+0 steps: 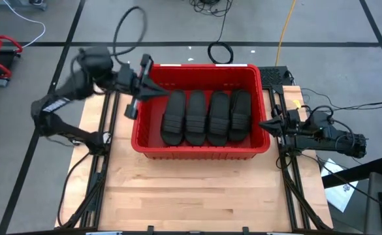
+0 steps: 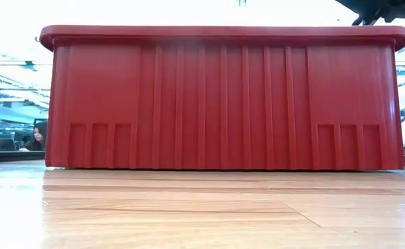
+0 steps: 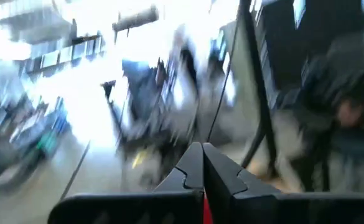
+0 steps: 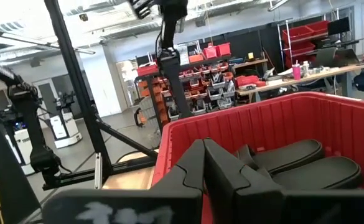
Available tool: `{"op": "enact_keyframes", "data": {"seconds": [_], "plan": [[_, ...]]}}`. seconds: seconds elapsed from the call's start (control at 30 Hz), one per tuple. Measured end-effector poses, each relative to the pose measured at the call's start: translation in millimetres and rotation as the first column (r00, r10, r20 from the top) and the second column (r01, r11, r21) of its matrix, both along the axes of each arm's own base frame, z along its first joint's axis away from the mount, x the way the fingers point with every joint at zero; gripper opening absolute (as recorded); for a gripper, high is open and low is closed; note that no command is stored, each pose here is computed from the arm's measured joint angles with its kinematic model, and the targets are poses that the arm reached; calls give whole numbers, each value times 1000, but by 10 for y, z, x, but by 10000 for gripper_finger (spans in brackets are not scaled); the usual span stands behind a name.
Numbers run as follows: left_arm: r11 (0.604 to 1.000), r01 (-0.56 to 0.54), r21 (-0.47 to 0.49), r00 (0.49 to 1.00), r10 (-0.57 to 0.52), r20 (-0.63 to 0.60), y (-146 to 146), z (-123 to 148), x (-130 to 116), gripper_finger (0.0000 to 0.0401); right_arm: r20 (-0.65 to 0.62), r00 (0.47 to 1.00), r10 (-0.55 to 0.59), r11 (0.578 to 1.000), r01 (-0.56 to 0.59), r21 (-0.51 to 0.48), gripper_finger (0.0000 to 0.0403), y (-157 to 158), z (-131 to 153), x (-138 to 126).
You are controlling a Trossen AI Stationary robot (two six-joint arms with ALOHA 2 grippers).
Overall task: Pick and place slides into bin
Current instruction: Return to Home Position
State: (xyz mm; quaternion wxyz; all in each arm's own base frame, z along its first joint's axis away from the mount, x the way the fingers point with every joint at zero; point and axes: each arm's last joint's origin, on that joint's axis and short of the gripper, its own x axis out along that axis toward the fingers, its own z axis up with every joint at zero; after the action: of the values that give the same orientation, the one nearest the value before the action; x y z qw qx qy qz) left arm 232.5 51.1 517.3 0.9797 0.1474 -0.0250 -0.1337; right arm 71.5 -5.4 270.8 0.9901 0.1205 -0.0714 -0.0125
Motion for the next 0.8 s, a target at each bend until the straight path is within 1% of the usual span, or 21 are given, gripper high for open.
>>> {"op": "enact_keyframes", "data": {"seconds": [0.03, 0.1, 0.17, 0.2, 0.27, 0.37, 0.4, 0.47, 0.53, 0.6, 0.67, 0.73, 0.8], "plan": [[999, 35, -29, 998, -33, 56, -6, -87, 34, 0, 0, 1000, -1, 1000, 1, 4, 0, -1, 0, 0], [996, 49, -81, 993, -40, 115, -3, -351, 123, 0, 0, 1000, -2, 1000, 2, 6, 0, -1, -1, 0], [990, -4, -144, 995, 19, 100, 8, -692, 171, 0, 0, 1000, -1, 1000, 1, 8, 0, -1, -1, 0], [982, -50, -181, 994, 66, 84, 17, -864, 164, 0, 0, 1000, 0, 1000, 0, 12, 0, 0, -1, 1], [962, -126, -240, 981, 156, 111, -1, -1054, 61, 0, 1, 1000, 1, 1000, -1, 23, 0, -1, -1, 0], [930, -227, -288, 941, 286, 183, -86, -1214, -216, 0, 1, 1000, 2, 1000, -2, 25, 0, -1, -2, 1], [921, -248, -300, 928, 315, 199, -114, -1270, -295, 0, 0, 1000, 1, 1000, -1, 23, 0, -1, -2, 1], [913, -259, -317, 915, 336, 221, -170, -1358, -447, 0, 0, 1000, 1, 1000, -1, 22, 0, -1, -4, 2], [914, -247, -323, 914, 330, 234, -231, -1400, -593, 0, 0, 1000, 1, 1000, -1, 23, 0, -1, -4, 2], [910, -236, -340, 926, 317, 204, -292, -1457, -690, 0, 0, 1000, 1, 1000, -1, 23, 0, -1, -4, 2], [905, -237, -352, 940, 305, 153, -346, -1526, -726, 0, -4, 1000, 1, 1000, -1, 22, 0, -1, -8, 2], [889, -295, -350, 937, 340, 75, -386, -1642, -754, 0, -27, 1000, 1, 1000, 0, 20, 0, -1, -30, 5], [878, -330, -347, 931, 363, 34, -432, -1730, -790, 0, -57, 998, 1, 1000, 1, 32, 0, -2, -60, 8]]}}
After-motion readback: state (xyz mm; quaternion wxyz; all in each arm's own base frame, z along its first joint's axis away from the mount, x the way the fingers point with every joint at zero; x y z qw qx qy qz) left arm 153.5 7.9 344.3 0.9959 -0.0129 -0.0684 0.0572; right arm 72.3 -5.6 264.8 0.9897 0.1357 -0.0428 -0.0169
